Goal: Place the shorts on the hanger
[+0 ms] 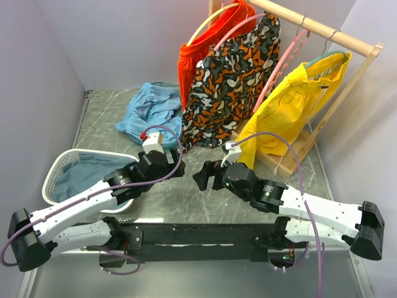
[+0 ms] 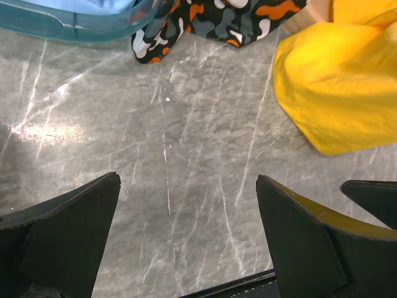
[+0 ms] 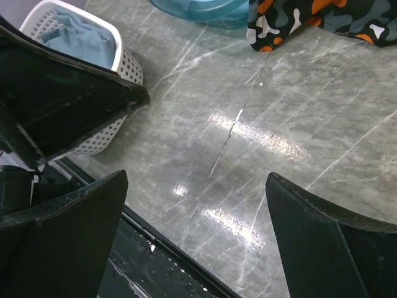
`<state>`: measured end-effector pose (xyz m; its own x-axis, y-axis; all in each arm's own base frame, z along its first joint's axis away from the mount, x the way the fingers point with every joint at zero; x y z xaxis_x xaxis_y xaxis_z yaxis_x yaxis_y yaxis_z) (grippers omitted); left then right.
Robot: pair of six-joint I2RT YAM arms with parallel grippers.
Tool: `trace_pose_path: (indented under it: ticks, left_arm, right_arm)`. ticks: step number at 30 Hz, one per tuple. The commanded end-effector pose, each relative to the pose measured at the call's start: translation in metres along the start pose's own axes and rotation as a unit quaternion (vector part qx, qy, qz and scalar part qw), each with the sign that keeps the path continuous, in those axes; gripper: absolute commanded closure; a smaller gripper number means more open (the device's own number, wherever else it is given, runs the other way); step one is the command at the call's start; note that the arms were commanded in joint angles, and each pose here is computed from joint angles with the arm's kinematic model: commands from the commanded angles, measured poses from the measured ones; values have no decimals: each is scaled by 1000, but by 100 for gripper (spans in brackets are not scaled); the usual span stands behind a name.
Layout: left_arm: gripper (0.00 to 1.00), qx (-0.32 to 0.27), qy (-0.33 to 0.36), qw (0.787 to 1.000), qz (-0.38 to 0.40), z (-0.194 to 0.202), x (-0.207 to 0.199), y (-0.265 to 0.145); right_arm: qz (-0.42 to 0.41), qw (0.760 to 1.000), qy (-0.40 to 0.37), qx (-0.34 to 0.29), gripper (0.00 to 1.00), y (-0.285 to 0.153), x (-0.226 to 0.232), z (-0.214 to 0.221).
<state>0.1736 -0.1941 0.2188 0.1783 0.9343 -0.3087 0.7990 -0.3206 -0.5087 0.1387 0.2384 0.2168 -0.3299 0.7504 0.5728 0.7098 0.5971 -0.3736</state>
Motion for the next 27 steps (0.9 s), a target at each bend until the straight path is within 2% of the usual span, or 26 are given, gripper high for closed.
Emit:
trace_pose_path:
  ticks: [1,16,19,21,22,23,27]
  left_arm:
    - [4,-15,3,1000,2,-6,-5,3]
    - [4,-11,-25,999,-38,-22,-12,8]
    - [3,-14,-43,998,-35,-37,-9,14]
    - [3,-25,-80,996,-39,-65,7,24]
    - [3,-25,-92,994,-52,-73,16,33]
    - [4,-49,-118,989,-75,-97,31,38]
    - [2,-88,-145,971,-169,-140,67,74]
  right_arm:
    - [-7,1000,3,-26,1,-3,3,-8]
    - [2,1000,8,-28,0,-8,-4,-6]
    - [2,1000,4,-26,0,-8,-4,-6]
    - [3,1000,2,-24,0,-7,-4,-5]
    - [3,1000,2,-22,0,-7,-4,-4]
    - [-1,1000,3,-21,0,-6,-2,-4]
    - [-15,1000,0,-10,1,-4,4,-3]
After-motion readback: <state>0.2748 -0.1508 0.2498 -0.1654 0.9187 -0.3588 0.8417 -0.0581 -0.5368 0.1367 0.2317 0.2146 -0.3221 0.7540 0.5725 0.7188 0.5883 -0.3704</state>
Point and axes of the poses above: each gripper's point midway between its finger pads, its own y axis out along the fingers, its own x axis along the line the jaws close on, z = x × y, the point moved 7 cm from there along -y, back along the fingers, and after that the axes turned 9 degrees about y, right-handed, at the moved point
